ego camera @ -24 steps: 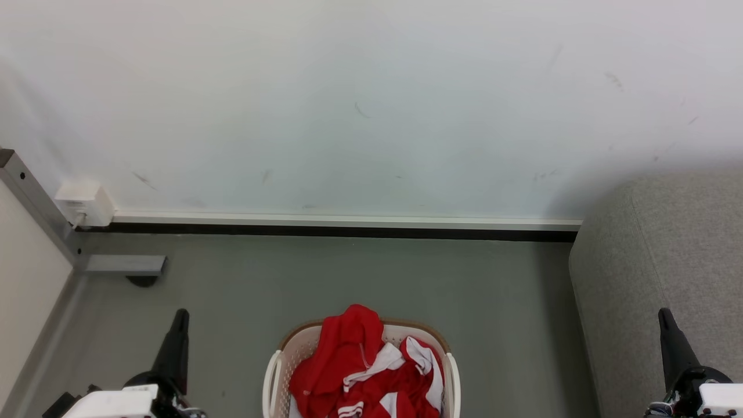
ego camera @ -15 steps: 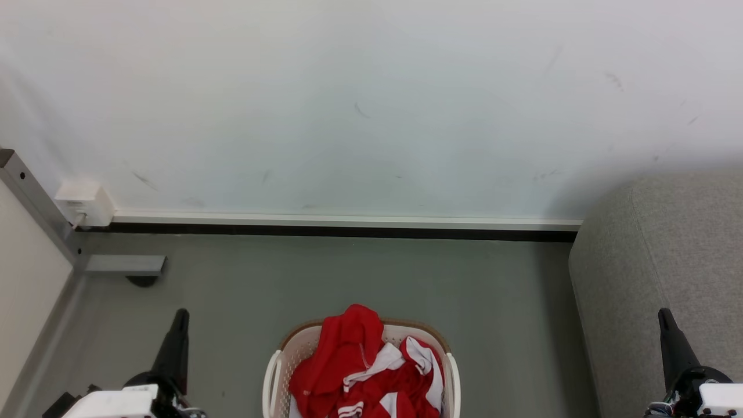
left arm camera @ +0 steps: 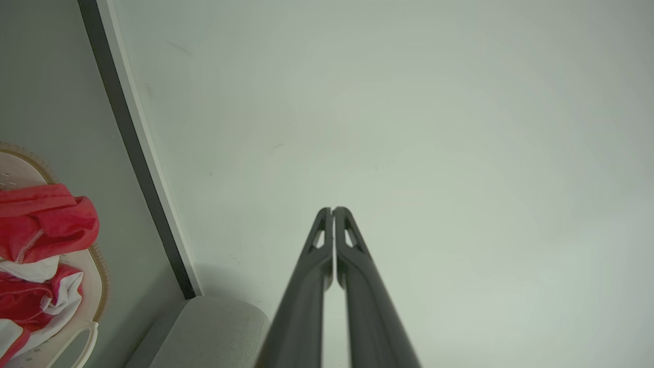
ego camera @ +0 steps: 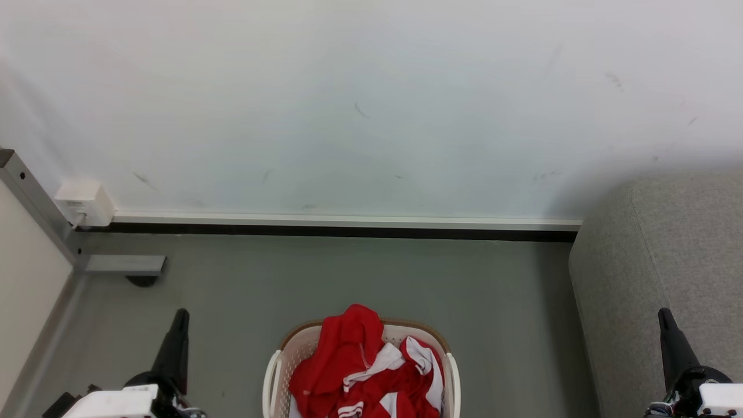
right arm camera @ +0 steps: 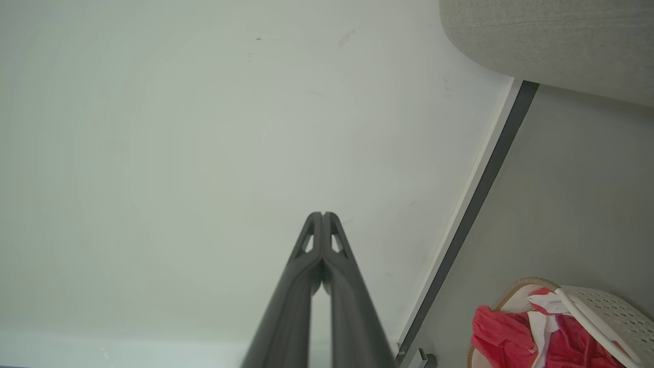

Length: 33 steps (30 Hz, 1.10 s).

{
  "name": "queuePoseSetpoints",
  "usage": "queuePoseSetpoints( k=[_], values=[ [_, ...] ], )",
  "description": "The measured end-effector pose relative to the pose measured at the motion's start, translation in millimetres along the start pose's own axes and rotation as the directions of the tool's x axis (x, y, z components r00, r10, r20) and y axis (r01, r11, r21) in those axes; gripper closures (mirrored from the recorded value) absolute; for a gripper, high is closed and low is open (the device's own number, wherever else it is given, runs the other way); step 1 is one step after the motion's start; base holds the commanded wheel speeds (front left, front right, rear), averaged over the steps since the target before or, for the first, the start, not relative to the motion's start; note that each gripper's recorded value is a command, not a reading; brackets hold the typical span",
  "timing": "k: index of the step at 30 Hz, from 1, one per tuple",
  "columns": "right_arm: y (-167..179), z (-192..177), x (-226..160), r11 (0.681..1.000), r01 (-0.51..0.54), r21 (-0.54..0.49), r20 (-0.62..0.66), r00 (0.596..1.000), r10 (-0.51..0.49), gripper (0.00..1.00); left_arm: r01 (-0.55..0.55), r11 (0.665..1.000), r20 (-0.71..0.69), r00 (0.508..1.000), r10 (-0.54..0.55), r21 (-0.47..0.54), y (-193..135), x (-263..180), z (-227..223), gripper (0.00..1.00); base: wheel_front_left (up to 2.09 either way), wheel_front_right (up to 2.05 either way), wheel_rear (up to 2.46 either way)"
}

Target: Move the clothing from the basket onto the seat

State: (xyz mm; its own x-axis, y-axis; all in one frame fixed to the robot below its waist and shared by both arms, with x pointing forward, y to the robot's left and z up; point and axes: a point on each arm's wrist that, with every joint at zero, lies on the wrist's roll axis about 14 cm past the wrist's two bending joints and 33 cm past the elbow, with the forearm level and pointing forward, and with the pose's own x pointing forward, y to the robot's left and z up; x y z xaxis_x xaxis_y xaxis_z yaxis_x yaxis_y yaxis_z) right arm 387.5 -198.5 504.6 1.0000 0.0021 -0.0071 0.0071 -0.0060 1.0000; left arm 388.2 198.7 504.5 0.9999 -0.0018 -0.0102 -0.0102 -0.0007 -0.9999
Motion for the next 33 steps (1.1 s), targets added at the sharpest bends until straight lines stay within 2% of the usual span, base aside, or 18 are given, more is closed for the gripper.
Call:
queuePoseSetpoints(
  k=[24,25,33],
  values=[
    [0.0,0.0,0.0,1.000,0.000,0.000,0.000,1.000,0.000,1.00,0.000,1.000,0.000,1.000,0.000,0.000,0.0,0.0,0.0,1.00,0.00,0.00,0.00],
    [0.0,0.0,0.0,1.000,0.000,0.000,0.000,1.000,0.000,0.00,0.000,1.000,0.000,1.000,0.000,0.000,0.0,0.0,0.0,0.00,0.00,0.00,0.00],
    [-21.7,-2.1,-10.3,0.998,0.063,0.013,0.013,0.998,-0.063,0.00,-0.070,0.997,0.001,0.998,0.070,-0.009,23.0,-9.2,-6.1,0.00,0.00,0.00,0.00]
  ],
)
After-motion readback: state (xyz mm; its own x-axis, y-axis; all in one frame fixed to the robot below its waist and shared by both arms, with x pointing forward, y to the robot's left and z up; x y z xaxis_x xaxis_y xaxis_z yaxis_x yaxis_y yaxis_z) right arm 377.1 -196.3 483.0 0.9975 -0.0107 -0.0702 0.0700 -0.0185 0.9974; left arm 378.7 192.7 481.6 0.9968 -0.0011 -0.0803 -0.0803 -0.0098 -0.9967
